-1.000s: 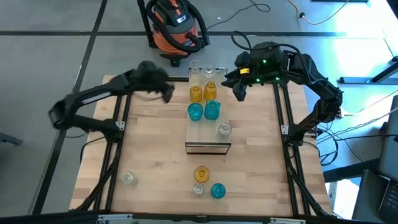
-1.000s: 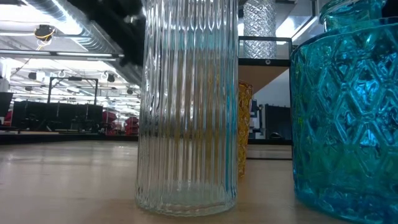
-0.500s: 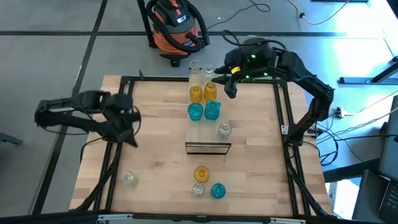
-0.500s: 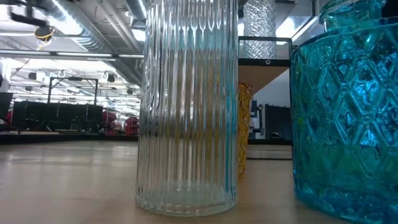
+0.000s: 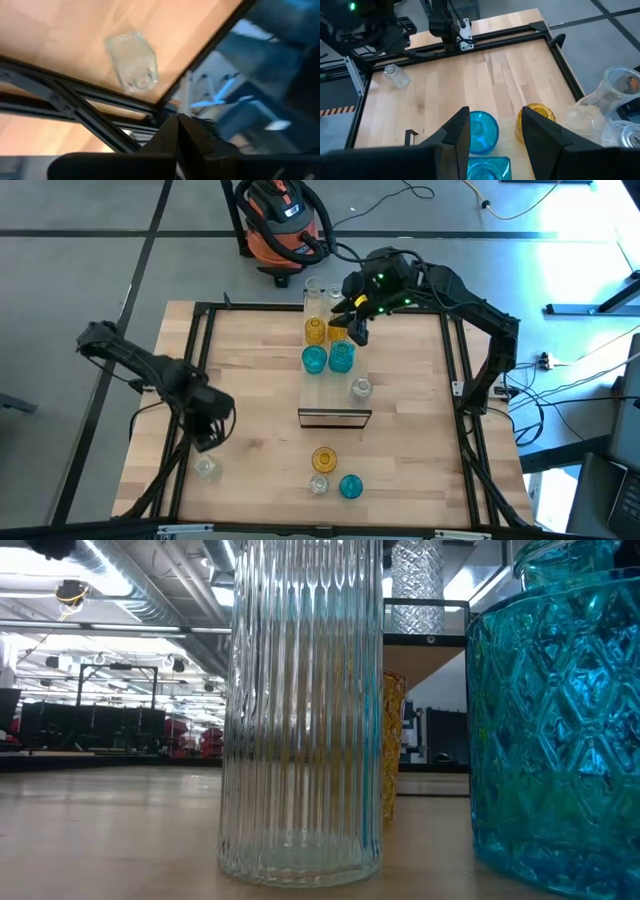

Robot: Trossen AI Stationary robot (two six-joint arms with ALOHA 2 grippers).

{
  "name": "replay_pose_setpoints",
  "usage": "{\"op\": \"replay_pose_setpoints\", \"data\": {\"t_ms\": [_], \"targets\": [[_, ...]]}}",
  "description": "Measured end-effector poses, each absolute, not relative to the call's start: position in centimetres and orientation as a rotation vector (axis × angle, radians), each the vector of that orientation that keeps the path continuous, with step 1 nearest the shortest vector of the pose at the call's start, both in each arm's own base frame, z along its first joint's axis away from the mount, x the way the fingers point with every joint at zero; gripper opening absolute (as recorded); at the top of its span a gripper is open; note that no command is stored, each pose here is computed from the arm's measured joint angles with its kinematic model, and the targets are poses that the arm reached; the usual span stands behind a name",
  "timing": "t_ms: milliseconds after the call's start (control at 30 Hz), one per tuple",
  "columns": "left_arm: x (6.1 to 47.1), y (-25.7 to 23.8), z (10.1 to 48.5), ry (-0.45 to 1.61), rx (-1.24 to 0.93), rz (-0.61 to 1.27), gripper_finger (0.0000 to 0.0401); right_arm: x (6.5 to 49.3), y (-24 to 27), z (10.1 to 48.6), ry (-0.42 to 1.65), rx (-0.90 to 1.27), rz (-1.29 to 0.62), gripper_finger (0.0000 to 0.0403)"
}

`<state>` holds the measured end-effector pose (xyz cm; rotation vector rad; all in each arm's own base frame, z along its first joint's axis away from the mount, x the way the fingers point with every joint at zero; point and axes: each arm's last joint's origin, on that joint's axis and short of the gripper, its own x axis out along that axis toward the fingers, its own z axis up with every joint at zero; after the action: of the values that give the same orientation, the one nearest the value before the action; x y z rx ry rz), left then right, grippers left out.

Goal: Sort vases onto shelf
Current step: Put the transparent vase on the shelf aligned with the other transparent vase

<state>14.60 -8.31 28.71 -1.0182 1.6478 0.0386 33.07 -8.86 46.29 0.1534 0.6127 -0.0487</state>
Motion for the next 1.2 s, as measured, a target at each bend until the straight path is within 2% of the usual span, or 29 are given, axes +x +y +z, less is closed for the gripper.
{"op": "replay_pose_setpoints", "data": {"t_ms": [133, 367, 500, 800, 933, 1200], "targets": [[15.3, -9.9, 27.6, 1.7, -0.897, 0.001, 0.0025, 33.0, -8.8, 46.2, 0.622, 0.156, -0.048, 0.0143], [15.2, -12.4, 26.2, 1.716, -0.704, 0.047, 0.0134, 32.7, -8.8, 45.8, 0.669, 0.168, -0.047, 0.0143], [14.8, -13.5, 25.7, 1.713, -0.698, 0.132, 0.0173, 32.6, -8.7, 45.7, 0.693, 0.174, -0.047, 0.0143], [13.8, -15.0, 25.4, 1.619, -0.695, 0.289, 0.0184, 32.5, -8.7, 45.6, 0.7, 0.153, -0.039, 0.0143], [13.4, -15.5, 24.8, 1.65, -0.659, 0.37, 0.0183, 32.5, -8.7, 45.6, 0.702, 0.153, -0.039, 0.0143], [13.3, -17.2, 23.4, 1.694, -0.615, 0.398, 0.018, 32.5, -8.7, 45.6, 0.702, 0.153, -0.039, 0.0143]]}}
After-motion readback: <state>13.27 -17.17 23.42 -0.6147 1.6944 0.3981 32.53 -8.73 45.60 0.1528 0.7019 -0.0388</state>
